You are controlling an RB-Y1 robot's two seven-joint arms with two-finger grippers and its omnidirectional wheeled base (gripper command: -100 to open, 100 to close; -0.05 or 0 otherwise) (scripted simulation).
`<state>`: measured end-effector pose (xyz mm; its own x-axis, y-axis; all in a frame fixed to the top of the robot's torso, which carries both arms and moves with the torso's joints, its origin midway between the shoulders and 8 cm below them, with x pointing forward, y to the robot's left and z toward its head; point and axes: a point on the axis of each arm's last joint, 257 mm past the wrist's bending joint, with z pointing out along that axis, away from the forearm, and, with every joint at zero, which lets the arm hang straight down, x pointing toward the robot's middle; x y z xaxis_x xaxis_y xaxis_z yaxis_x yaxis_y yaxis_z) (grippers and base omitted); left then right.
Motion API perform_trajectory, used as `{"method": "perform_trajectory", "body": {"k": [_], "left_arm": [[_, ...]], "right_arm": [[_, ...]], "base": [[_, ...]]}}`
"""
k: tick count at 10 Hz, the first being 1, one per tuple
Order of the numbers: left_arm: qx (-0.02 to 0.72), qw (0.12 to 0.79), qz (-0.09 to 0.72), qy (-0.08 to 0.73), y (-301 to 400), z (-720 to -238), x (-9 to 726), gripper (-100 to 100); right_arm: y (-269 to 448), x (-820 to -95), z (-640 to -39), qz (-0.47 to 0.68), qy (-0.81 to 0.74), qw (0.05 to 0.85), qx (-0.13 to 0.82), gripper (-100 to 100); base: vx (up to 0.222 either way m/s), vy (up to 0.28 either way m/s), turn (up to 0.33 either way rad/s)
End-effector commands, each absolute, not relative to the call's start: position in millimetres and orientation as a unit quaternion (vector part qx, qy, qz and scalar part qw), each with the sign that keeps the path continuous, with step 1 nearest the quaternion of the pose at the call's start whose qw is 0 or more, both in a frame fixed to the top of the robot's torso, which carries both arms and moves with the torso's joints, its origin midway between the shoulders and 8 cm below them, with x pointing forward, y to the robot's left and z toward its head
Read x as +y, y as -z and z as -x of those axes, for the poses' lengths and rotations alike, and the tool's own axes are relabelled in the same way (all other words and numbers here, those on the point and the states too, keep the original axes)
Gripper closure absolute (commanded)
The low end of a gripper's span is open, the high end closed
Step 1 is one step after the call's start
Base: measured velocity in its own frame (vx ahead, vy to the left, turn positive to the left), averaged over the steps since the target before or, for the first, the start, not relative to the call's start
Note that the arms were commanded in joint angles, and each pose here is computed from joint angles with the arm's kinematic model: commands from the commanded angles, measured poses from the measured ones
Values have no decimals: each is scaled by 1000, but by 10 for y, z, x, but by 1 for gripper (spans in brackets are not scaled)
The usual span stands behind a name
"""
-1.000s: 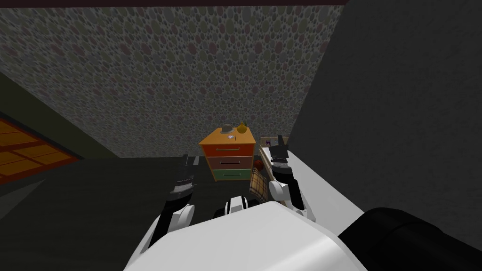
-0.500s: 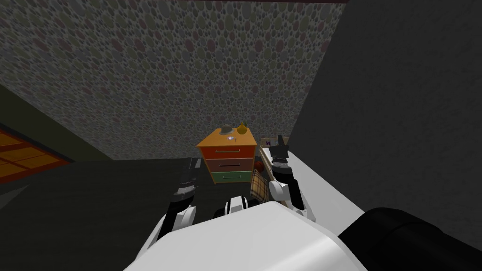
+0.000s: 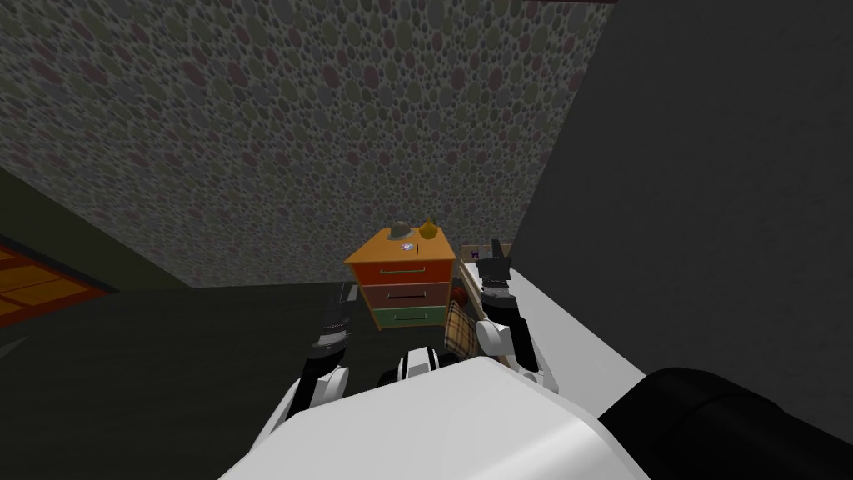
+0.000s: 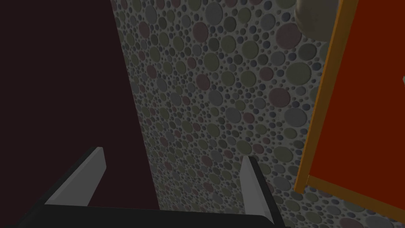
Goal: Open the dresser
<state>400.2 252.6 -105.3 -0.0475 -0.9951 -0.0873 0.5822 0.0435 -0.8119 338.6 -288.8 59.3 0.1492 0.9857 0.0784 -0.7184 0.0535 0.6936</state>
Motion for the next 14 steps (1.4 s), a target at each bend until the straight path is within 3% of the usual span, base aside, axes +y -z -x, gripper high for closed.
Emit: {"method": "perform_trajectory", "body": {"k": [1,14], "left_arm": [[364,629,285,625,1213,-4006,2522,-100],[400,628,290,601,2090,-3982,2525,-100]], "right_arm": [[-593,-2888,-3386,-308,-615,693,217,0],[-593,-2888,-3386,-308,-615,693,217,0]], "base": [[63,15,-23],[72,18,-26]]}}
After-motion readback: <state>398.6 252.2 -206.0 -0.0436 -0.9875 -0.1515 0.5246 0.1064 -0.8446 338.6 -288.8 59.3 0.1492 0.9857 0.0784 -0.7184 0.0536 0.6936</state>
